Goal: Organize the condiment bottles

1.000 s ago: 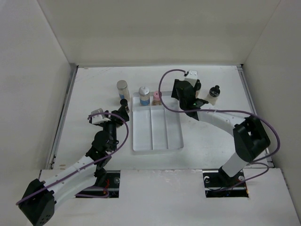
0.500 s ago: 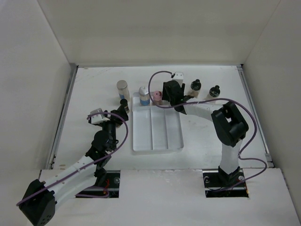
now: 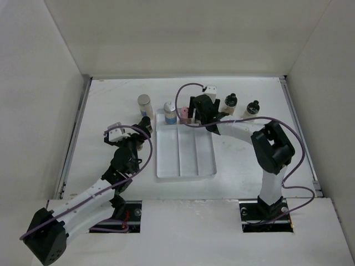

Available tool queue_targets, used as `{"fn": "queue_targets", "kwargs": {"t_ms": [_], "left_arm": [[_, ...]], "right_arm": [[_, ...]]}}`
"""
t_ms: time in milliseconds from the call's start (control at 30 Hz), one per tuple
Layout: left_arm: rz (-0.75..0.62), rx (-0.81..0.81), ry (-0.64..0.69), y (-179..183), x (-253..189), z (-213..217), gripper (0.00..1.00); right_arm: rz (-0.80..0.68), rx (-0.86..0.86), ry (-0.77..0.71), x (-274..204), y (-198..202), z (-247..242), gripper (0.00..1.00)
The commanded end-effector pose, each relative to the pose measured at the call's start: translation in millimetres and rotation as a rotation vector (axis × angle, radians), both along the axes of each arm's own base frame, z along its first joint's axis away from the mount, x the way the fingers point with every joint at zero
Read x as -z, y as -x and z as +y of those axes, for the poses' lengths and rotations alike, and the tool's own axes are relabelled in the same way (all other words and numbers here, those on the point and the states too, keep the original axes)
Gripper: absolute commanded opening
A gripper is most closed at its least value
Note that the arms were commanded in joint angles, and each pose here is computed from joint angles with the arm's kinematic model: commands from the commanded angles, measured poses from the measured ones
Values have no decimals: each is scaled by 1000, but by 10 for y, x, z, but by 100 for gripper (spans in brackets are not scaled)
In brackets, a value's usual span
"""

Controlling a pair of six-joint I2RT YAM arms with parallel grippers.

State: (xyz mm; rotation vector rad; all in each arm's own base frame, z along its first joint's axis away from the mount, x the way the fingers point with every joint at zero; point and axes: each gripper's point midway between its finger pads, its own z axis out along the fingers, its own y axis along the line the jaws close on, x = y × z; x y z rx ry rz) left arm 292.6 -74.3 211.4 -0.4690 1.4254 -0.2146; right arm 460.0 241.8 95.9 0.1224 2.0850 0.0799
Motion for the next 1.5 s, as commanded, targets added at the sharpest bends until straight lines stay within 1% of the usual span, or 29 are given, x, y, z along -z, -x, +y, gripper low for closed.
{"fn": "queue_targets", "kwargs": {"t_ms": [0, 100, 200, 233, 267, 300, 333, 367, 400, 433, 467, 533, 567, 733, 800, 933, 1067, 1233, 1300, 1400, 1467], "left_arm": [[-37, -38, 39, -20, -310, 57, 93], [-4, -41, 9, -32, -356, 58, 84], [69, -34, -48, -66, -326, 22, 67], [92, -34, -64, -82, -306, 12, 62], [116, -38, -83, -97, -288, 17, 60], [143, -40, -103, -101, -259, 22, 59], [169, -37, -121, -100, -222, 14, 60], [197, -40, -143, -98, -166, 21, 62], [225, -52, -163, -97, -100, 52, 66], [253, -63, -180, -101, -32, 85, 69], [282, -73, -192, -120, 34, 124, 73], [346, -68, -213, -167, 141, 143, 77], [373, -64, -215, -187, 191, 148, 79], [455, -53, -214, -279, 406, 144, 80], [479, -30, -219, -317, 502, 84, 80], [517, -9, -230, -417, 594, -9, 80], [544, -16, -246, -404, 703, -26, 77], [571, -35, -239, -376, 808, 8, 68], [580, -42, -244, -365, 857, 23, 67], [591, -40, -248, -352, 890, 18, 57], [590, -40, -248, -335, 917, 25, 49]], "right_arm": [[-167, 4, -120, -817, -41, 62, 91], [-188, 6, -140, -964, 91, -32, 92], [-216, 14, -159, -1059, 252, -164, 91], [-223, 15, -167, -1066, 322, -214, 88], [-227, 13, -186, -1073, 404, -254, 80], [-230, 17, -203, -1072, 477, -298, 68], [-229, 17, -215, -1057, 552, -340, 52], [-229, 15, -223, -1043, 622, -380, 39], [-229, 13, -235, -1029, 697, -414, 29], [-229, 9, -250, -1013, 778, -435, 25], [-227, -4, -263, -992, 866, -439, 23], [-235, -35, -281, -964, 1020, -428, 25], [-242, -58, -288, -950, 1095, -403, 28], [-238, -156, -323, -839, 1388, -210, 58], [-236, -170, -308, -743, 1400, -167, 66], [-228, -197, -314, -678, 1398, -94, 73], [-227, -224, -321, -688, 1428, -60, 77], [-228, -220, -333, -691, 1445, -90, 79], [-234, -218, -330, -709, 1447, -105, 80], [-232, -206, -329, -694, 1429, -144, 80], [-229, -206, -326, -689, 1431, -151, 80]]}}
